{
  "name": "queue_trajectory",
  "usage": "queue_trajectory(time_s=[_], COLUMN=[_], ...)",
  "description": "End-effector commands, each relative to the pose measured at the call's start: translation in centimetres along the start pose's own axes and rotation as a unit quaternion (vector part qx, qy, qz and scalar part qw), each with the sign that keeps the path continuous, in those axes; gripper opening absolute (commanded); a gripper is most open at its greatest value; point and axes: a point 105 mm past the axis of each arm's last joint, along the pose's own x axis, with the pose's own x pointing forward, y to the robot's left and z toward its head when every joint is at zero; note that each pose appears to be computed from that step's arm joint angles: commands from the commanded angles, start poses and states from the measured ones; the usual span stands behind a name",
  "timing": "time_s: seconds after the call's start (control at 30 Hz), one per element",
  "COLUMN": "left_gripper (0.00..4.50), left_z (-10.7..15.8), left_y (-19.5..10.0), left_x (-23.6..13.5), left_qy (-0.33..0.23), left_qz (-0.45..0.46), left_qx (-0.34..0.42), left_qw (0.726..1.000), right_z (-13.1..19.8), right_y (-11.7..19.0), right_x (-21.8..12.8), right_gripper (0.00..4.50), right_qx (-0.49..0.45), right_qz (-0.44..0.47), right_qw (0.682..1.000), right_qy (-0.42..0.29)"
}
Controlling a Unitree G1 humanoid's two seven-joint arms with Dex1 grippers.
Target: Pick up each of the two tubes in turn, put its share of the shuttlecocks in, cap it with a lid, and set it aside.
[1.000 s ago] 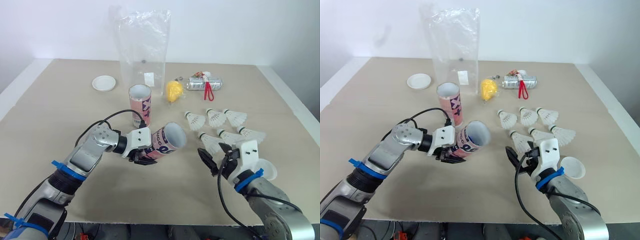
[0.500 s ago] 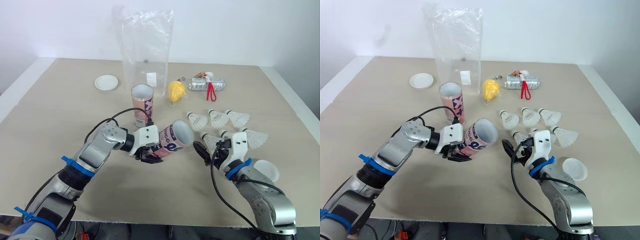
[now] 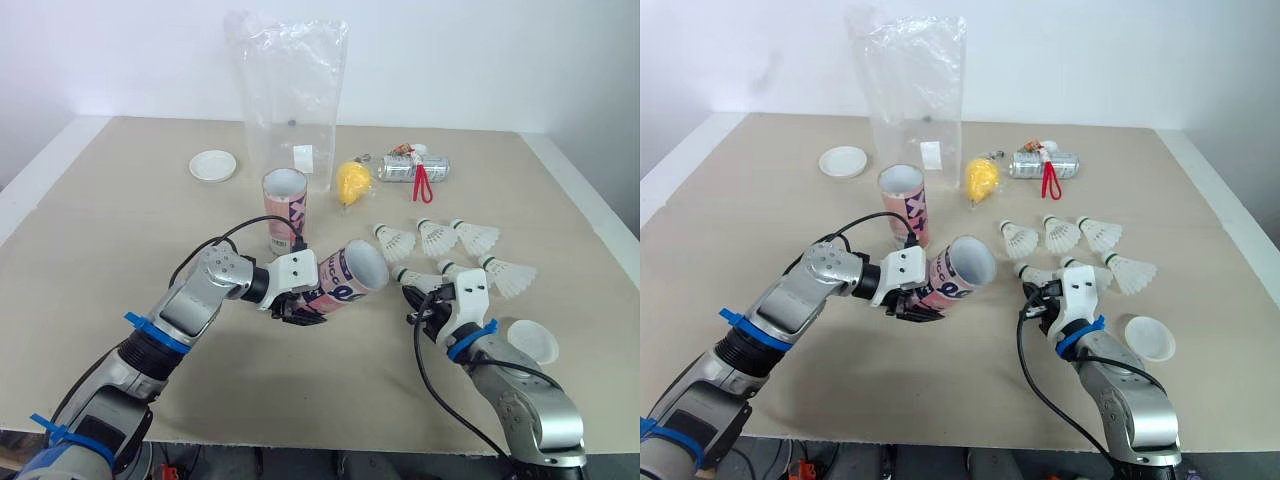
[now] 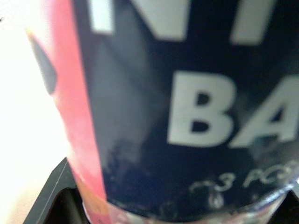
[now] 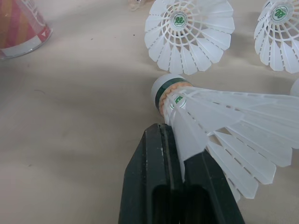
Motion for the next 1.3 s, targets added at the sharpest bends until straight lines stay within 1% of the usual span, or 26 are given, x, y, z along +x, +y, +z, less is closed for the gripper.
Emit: queue_trajectory(time_s=[0.03,0.13,0.23,0.3,0.4,0.47,0.53,0.57,0.6,0.63,0.7,0.77,0.87,0.93,1.0,1.07,1.3], left_gripper=[2.92,2.92,2.92,2.92,2.92,2.92,2.92,2.92,2.92,2.92,2.92,2.92,2.92,2.92,2.92,2.92,2.92], left_z=[0.0,-0.3,-0.4,-0.5,-0.2,0.0,0.1,0.2,0.4,0.6,0.8,1.1,1.3,1.4,1.5,1.6,1.5], left_y=[0.6,0.8,0.9,1.1,1.5,1.7,1.9,2.0,2.0,2.1,2.0,2.0,1.9,1.8,1.8,1.6,1.0], left_x=[-0.5,-0.5,-0.4,-0.4,-0.2,-0.2,-0.1,-0.1,-0.1,0.0,0.1,0.1,0.3,0.3,0.3,0.3,0.0], left_qy=[0.000,0.001,0.001,0.001,-0.001,-0.001,0.005,0.006,0.005,0.004,0.001,-0.002,-0.004,-0.005,-0.007,-0.008,-0.010], left_qz=[0.014,0.015,0.013,0.009,0.001,-0.003,-0.012,-0.015,-0.019,-0.021,-0.025,-0.028,-0.030,-0.030,-0.029,-0.028,-0.017], left_qx=[0.005,0.003,0.000,-0.002,-0.003,-0.002,-0.002,-0.003,-0.003,-0.003,-0.002,-0.003,-0.001,-0.001,-0.001,-0.001,-0.007], left_qw=[1.000,1.000,1.000,1.000,1.000,1.000,1.000,1.000,1.000,1.000,1.000,1.000,1.000,1.000,1.000,1.000,1.000], right_z=[1.6,2.2,4.0,6.2,9.8,11.6,13.6,14.1,14.7,14.9,15.4,15.5,14.9,14.4,13.8,13.6,13.9], right_y=[0.6,1.1,2.3,2.9,3.3,3.5,4.0,4.0,4.5,4.7,5.2,5.7,6.2,6.0,5.7,5.7,6.3], right_x=[-0.7,-1.1,-2.1,-3.0,-4.7,-5.5,-6.7,-7.0,-7.4,-7.5,-7.5,-7.1,-6.1,-5.3,-4.8,-4.1,-3.0], right_gripper=[0.07,0.07,0.07,0.07,0.07,0.07,0.07,0.07,0.07,0.07,0.07,0.07,0.07,0.07,0.07,0.07,0.07], right_qx=[-0.027,-0.051,-0.105,-0.169,-0.262,-0.310,-0.413,-0.448,-0.490,-0.515,-0.542,-0.551,-0.577,-0.591,-0.615,-0.630,-0.643], right_qz=[0.005,0.011,0.046,0.088,0.148,0.173,0.223,0.235,0.259,0.271,0.289,0.304,0.325,0.333,0.341,0.344,0.352], right_qw=[0.999,0.998,0.993,0.980,0.950,0.929,0.875,0.855,0.824,0.804,0.779,0.766,0.739,0.726,0.704,0.689,0.672], right_qy=[-0.024,-0.026,-0.040,-0.055,-0.087,-0.105,-0.116,-0.116,-0.119,-0.120,-0.127,-0.131,-0.125,-0.113,-0.098,-0.095,-0.109])
